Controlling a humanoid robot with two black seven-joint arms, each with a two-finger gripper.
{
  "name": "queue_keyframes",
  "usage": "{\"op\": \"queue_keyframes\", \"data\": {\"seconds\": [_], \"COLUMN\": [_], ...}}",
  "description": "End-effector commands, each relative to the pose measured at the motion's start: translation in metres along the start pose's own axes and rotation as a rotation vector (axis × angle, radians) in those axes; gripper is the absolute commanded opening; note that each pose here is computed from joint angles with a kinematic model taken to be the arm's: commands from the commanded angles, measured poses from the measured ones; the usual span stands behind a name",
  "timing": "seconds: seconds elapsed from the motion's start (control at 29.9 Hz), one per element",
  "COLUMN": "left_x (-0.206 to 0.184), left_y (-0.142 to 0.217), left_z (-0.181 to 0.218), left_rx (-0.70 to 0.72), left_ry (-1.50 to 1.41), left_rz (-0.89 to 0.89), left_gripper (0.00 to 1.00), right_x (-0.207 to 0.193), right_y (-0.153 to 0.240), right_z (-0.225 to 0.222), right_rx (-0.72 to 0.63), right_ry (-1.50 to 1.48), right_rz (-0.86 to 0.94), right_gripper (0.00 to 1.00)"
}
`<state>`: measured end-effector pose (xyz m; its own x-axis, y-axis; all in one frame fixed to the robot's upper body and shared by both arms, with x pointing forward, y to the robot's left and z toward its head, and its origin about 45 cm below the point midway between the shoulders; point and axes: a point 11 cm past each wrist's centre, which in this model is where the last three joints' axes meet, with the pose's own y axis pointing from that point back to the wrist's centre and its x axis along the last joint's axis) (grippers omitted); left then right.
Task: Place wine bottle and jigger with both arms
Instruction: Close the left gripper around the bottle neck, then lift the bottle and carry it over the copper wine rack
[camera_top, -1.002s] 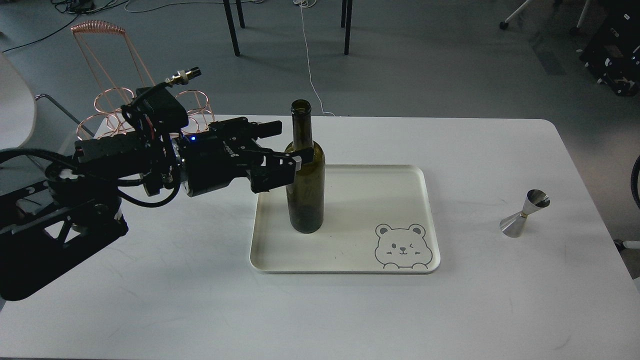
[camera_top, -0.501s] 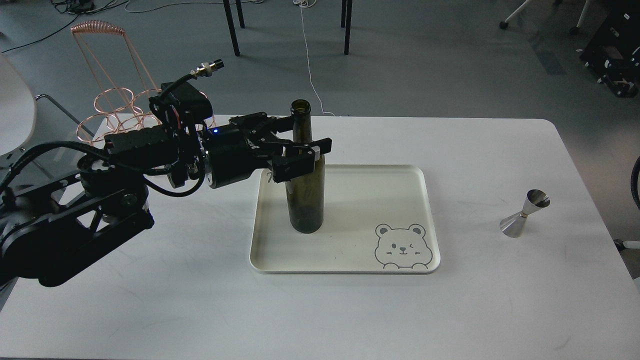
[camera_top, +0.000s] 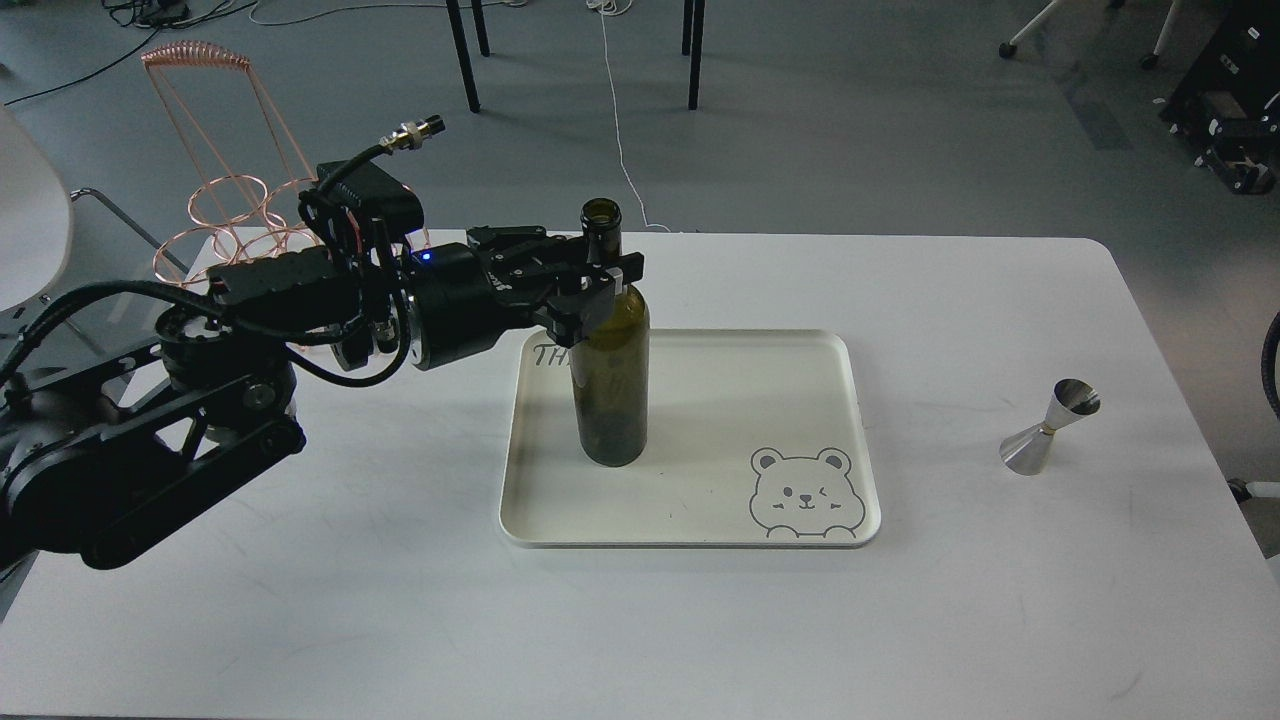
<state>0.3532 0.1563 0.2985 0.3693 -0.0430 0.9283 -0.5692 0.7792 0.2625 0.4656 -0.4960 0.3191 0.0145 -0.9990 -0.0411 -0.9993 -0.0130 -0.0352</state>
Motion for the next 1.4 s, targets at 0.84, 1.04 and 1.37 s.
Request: {"op": "queue_keyframes", "data": {"seconds": [0.84, 1.04, 1.37], "left_x": [0.118, 0.124, 0.128], "left_y": [0.101, 0.122, 0.135], "left_z": [-0.093, -0.136, -0.167], "left_rx": [0.296, 0.429, 0.509], "left_ry": [-0.127, -0.109, -0.077], "left_rz": [0.165, 0.206, 0.241], "left_gripper": [0.10, 0.10, 0.10], "right_x": [-0.002, -0.002, -0.003], "right_y": [-0.001, -0.001, -0.001], "right_z": [-0.002, -0.002, -0.001], "right_rx": [0.005, 0.004, 0.002], "right_ry": [-0.001, -0.001, -0.002], "right_rz": [-0.005, -0.006, -0.009], "right_gripper": [0.97, 0.97, 0.97]}}
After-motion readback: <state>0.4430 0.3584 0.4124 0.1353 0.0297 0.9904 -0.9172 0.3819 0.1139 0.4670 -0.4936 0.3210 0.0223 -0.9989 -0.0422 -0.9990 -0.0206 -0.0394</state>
